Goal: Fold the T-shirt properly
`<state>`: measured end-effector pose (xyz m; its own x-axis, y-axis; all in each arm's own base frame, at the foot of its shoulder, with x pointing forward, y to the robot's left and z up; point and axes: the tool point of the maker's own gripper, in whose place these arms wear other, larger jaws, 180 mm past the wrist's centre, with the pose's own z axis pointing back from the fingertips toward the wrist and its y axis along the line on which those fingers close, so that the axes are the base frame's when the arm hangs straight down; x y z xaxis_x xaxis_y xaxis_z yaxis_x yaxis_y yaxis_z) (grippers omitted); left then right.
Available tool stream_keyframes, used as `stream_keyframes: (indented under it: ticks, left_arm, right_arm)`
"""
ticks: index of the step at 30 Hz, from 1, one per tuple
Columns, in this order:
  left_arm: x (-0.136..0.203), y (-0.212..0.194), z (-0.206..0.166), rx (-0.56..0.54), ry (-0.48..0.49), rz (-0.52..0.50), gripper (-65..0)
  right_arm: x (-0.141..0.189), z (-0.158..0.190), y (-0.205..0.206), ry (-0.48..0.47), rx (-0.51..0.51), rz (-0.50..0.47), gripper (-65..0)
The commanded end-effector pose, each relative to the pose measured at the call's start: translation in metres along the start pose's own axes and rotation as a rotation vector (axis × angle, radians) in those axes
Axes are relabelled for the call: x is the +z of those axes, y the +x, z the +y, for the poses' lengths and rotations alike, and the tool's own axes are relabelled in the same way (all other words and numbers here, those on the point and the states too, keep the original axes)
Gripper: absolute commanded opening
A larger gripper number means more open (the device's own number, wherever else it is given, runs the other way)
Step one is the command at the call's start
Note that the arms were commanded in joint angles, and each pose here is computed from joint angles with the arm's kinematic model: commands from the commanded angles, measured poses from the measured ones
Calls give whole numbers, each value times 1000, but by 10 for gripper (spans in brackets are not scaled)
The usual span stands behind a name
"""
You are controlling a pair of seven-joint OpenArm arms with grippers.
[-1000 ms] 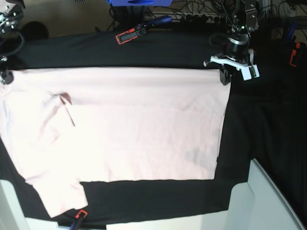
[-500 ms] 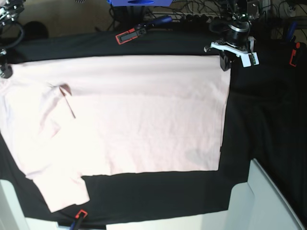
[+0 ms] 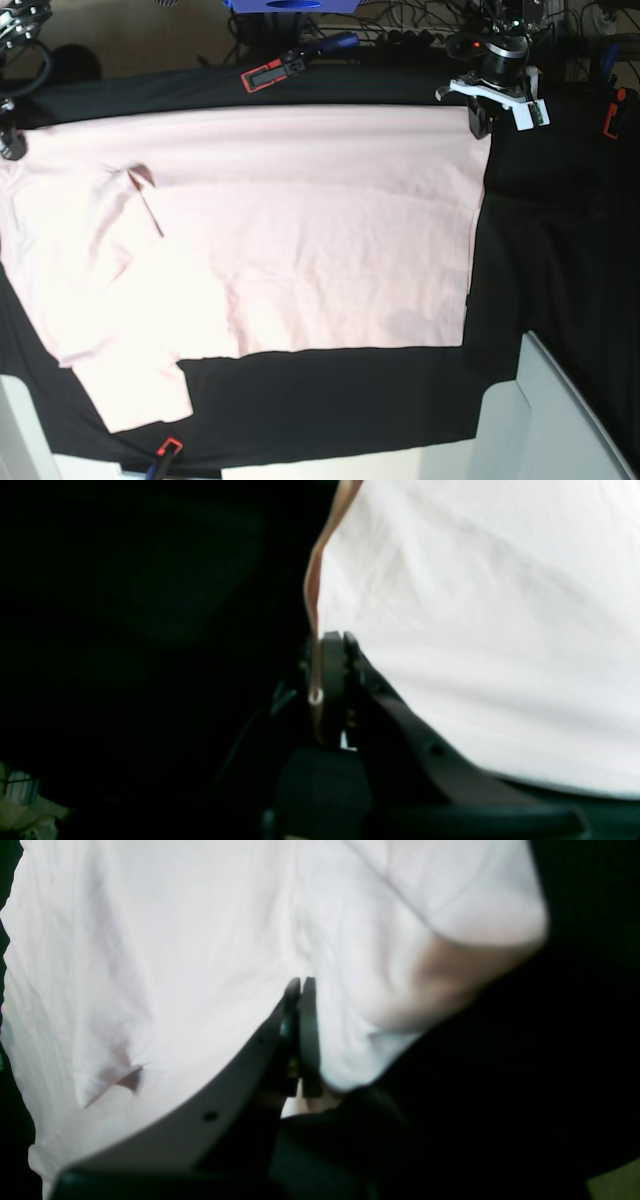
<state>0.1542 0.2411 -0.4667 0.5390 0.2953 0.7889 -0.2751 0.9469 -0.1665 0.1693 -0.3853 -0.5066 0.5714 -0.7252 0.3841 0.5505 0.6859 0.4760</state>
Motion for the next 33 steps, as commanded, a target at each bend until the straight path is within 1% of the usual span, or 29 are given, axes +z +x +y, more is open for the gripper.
stream_keyframes:
  ticks: [1,12,21,22,23,27,28,29,31,33]
  left_arm:
    - [3,10,15,-15,45,-40,-650]
    - [2,2,17,-10,51,-21,-650]
    - [-4,-13,22,1,65,18,-650]
    - [-4,-13,22,1,65,18,-642]
    - [-4,-13,23,2,69,19,-613]
    - [-4,-12,24,2,71,18,-435]
    - [-4,-12,25,1,72,19,-401]
    - [-4,-11,24,1,71,18,-375]
    - [-5,-8,28,-13,71,14,-354]
    - [-5,-6,29,-16,71,12,-349]
  right_arm:
    - [8,-14,5,-59,17,15,-650]
    - [8,-14,5,-59,17,16,-650]
    - [2,-9,-6,-46,3,31,-649]
    - [2,-9,-6,-46,3,31,-631]
    - [2,-9,-6,-46,3,31,-599]
    - [2,-10,-9,-46,-4,42,-405]
    - [1,-8,-16,-41,-10,65,-364]
    - [0,-7,-20,-37,-14,78,-337]
    - [0,-6,-22,-35,-16,88,-332]
    - [0,-6,-21,-35,-17,84,-332]
